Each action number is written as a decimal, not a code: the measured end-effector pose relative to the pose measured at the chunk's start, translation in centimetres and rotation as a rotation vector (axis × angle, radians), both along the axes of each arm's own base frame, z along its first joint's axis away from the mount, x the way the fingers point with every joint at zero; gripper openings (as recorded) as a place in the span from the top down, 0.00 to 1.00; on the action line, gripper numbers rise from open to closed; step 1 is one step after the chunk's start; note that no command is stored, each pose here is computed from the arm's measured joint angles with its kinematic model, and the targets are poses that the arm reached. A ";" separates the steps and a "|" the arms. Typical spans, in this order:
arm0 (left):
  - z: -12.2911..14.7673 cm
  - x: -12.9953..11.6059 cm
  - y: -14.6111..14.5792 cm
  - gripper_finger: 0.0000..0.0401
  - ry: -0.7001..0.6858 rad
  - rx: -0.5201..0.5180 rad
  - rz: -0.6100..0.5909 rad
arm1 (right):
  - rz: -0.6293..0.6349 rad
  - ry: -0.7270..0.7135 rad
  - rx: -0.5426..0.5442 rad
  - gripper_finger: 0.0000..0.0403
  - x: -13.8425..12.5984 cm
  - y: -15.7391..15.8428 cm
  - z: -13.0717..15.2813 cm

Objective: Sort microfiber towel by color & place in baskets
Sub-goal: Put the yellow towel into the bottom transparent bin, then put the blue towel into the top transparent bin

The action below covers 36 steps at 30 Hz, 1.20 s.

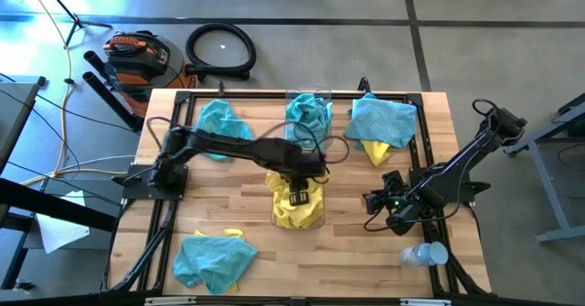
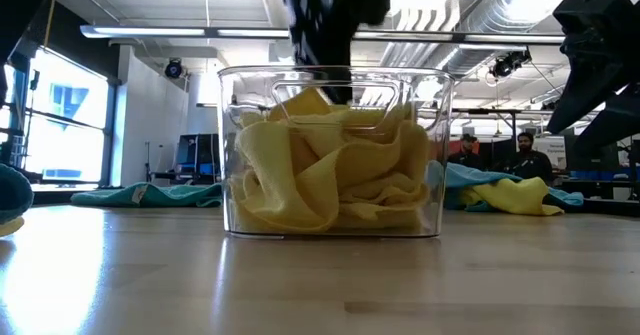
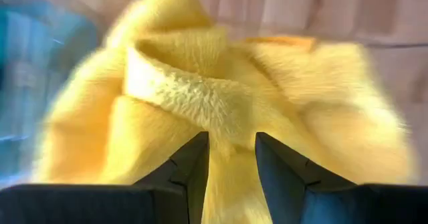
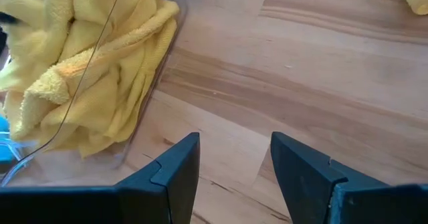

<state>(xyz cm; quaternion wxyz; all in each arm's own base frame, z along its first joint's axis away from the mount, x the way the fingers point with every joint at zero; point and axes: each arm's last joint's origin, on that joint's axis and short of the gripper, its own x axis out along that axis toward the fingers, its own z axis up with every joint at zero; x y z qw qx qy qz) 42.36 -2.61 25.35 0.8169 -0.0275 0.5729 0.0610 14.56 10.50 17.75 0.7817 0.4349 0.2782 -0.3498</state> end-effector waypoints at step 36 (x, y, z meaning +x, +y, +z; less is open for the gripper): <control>2.7 -21.8 8.7 0.74 -0.662 -0.052 0.301 | -0.148 0.390 -0.247 0.55 3.6 -19.2 5.0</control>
